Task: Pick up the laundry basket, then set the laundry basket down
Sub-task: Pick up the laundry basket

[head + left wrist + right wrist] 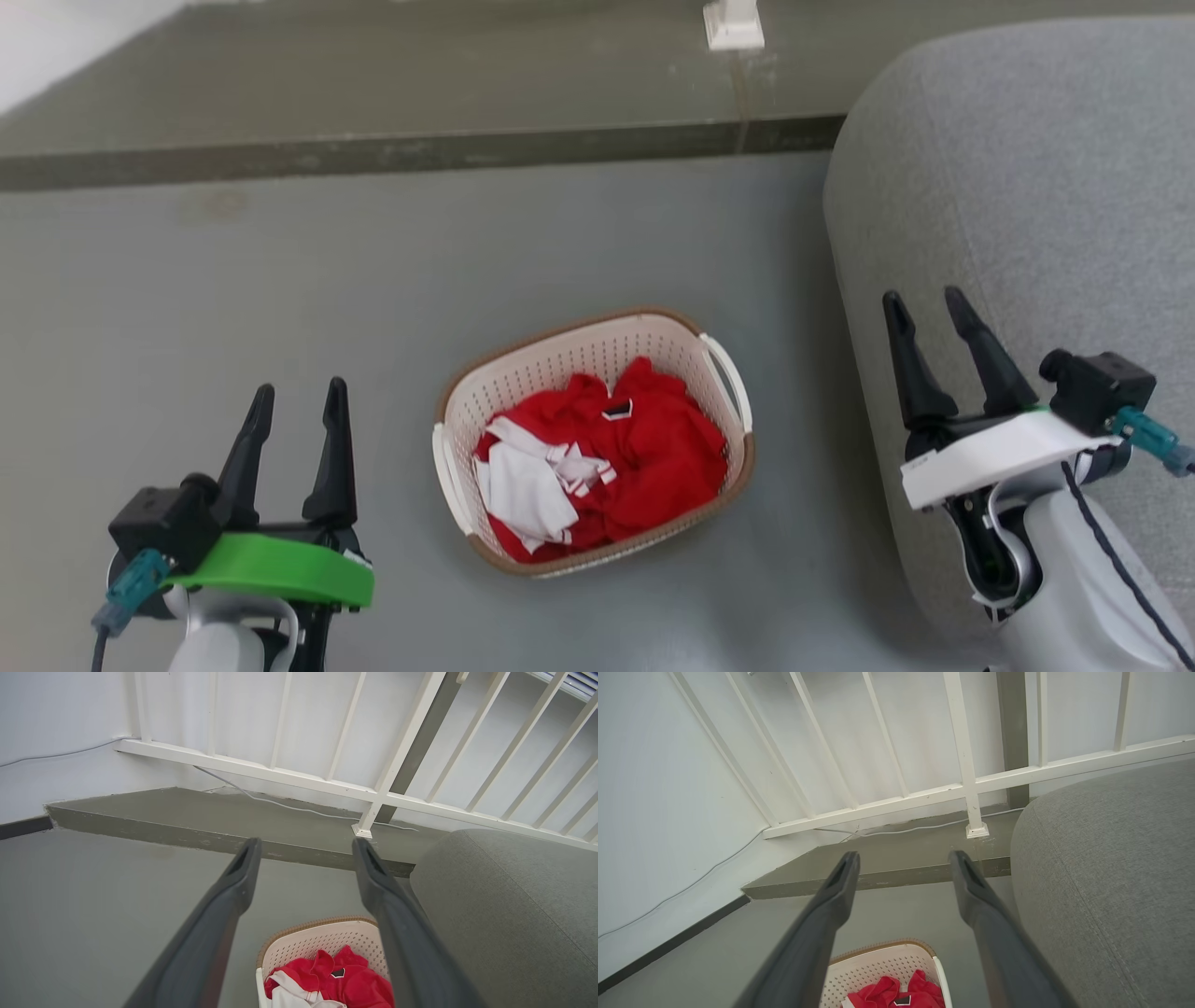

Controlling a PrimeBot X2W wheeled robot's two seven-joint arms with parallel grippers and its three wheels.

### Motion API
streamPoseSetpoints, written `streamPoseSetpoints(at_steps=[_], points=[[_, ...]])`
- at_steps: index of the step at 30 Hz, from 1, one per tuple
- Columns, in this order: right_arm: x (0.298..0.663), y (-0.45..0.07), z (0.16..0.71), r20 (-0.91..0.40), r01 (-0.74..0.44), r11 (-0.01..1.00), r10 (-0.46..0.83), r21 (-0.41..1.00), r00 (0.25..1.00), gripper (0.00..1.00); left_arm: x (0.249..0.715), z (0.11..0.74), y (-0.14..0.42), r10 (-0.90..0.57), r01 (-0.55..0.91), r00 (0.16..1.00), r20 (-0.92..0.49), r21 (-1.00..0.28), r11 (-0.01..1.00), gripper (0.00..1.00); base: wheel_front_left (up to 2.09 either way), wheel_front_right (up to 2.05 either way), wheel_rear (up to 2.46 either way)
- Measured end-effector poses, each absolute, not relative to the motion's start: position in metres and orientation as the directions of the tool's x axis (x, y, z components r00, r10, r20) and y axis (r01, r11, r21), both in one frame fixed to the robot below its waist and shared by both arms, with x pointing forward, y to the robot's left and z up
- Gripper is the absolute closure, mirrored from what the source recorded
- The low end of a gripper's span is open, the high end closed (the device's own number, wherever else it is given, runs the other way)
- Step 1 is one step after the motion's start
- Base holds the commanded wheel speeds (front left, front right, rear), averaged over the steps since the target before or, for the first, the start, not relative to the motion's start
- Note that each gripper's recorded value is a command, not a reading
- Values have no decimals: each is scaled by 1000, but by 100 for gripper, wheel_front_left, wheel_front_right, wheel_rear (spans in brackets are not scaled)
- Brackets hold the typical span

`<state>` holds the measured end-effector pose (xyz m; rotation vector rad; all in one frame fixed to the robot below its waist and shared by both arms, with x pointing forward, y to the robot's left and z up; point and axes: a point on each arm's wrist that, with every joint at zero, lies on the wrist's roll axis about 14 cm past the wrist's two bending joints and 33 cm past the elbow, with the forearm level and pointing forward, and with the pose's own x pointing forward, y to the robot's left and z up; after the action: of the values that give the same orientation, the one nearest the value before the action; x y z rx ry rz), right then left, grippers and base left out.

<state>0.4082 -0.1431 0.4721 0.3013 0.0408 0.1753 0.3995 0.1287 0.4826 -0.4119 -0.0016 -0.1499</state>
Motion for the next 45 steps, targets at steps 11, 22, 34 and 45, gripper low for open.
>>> streamPoseSetpoints(at_steps=[11,22,34,45], points=[[433,-146,453,-48,-160,939,183,306,982,0,426,438,120,-164,115,983,-78,-431,895,0,0,0,0],[455,-158,421,-109,-116,941,158,317,981,0,446,367,108,-190,55,948,-256,-455,889,0,0,0,0],[473,-165,385,-172,-75,939,140,336,975,0,456,284,95,-219,-32,856,-468,-471,882,0,0,0,0],[479,-175,354,-232,-41,945,122,325,965,0,461,227,83,-241,-107,762,-601,-483,869,0,0,0,0]])
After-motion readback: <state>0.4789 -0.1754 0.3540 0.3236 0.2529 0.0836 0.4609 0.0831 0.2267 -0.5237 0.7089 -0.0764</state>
